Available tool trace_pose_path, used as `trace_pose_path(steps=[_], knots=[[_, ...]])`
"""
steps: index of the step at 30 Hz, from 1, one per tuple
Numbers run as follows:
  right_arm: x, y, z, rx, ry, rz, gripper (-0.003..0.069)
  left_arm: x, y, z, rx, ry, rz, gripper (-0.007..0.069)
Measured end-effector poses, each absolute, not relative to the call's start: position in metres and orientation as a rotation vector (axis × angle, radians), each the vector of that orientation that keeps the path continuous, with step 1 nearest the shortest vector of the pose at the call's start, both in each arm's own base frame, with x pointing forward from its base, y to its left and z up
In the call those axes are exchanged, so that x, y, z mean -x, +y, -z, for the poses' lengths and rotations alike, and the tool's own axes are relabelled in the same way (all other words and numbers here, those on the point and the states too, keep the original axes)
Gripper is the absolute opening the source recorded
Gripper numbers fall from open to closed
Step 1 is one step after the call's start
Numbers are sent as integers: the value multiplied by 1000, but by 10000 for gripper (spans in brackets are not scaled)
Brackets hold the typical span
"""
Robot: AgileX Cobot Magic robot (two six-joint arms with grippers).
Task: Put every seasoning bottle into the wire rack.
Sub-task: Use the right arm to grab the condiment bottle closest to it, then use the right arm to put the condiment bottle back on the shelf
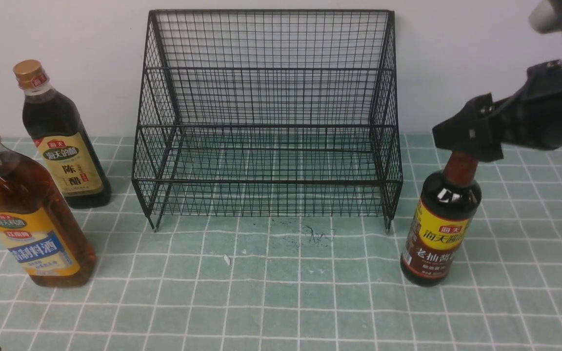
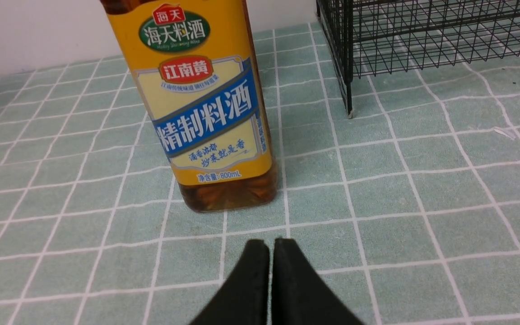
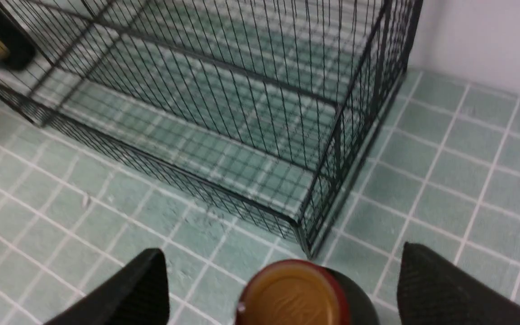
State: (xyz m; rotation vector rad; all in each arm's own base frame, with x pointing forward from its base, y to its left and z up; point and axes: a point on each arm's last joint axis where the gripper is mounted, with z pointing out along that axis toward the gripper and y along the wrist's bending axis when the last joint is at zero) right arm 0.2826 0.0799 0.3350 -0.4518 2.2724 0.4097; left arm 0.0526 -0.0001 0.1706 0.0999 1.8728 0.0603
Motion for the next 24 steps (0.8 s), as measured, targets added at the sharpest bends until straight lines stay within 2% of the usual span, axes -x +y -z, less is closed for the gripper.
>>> trace_pose_path(steps=[4,7,9,10,11,12,17,23,24], knots=[[-298,82,-311,474,2358,-391,605,-53,0,-171,-100,1873,-60,-6],[-302,82,-302,478,2391,-394,561,-53,0,-171,-100,1873,-60,-6],[-302,83,-298,472,2419,-405,423,-53,0,-171,-100,1873,-60,-6],[-302,83,-298,471,2419,-405,423,-53,0,-171,-100,1873,-60,-6],[-303,82,-299,489,2407,-383,313,-53,0,-171,-100,1873,-60,-6],[-303,81,-301,503,2394,-357,270,-53,0,-171,-100,1873,-60,-6],[-292,80,-310,543,2405,-375,283,-53,0,-171,-100,1873,-60,-6],[-274,82,-358,624,2357,-419,283,-53,0,-171,-100,1873,-60,-6],[-272,84,-375,636,2316,-430,283,-53,0,-171,-100,1873,-60,-6]])
